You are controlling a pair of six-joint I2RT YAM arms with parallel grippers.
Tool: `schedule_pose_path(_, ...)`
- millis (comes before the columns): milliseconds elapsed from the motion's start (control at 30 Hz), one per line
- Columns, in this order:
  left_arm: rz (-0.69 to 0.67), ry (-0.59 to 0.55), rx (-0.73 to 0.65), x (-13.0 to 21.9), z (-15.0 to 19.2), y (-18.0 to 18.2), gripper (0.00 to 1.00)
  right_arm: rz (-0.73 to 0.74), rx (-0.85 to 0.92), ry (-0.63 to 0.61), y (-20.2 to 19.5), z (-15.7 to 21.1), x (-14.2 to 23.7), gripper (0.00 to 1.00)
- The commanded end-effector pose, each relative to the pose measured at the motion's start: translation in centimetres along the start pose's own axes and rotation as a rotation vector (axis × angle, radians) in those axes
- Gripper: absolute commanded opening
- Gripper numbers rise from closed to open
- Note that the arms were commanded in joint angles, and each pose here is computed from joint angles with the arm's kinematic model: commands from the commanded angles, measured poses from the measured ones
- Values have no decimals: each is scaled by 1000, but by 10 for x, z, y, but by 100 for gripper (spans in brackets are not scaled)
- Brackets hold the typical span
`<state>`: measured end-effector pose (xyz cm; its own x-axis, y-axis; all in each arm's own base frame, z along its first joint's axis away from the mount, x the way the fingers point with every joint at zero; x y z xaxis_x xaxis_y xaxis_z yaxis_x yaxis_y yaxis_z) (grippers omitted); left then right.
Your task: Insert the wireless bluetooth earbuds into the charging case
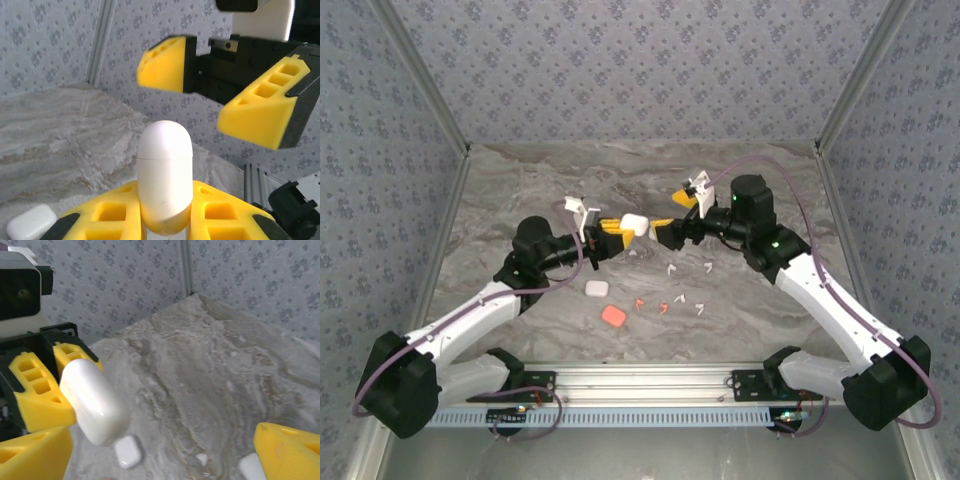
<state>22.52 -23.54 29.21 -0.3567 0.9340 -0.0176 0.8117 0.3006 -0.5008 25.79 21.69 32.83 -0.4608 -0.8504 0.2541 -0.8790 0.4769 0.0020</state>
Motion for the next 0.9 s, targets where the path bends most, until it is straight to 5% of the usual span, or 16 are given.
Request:
schedule_pose_path(0,49,-114,-133,1,-23,-19,0,-47,-63,-94,4,-16,-1,96)
schedule_pose_path(867,94,-99,-167,-3,-25,-32,0,58,-99,-27,-25,-4,-23,93)
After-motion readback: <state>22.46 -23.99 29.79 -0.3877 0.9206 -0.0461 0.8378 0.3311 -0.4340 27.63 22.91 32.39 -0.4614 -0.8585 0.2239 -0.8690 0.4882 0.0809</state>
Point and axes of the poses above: each hand's point on the last joint's axis, 136 mm out from that joint toward the fingers, its own x axis back along the fingers, its own y axis along the line the jaws close on, z = x × y, the point moved 5 cm from there along x, back along the fingers, and after that the axes turned 10 degrees about x, right-handed, at the moved point
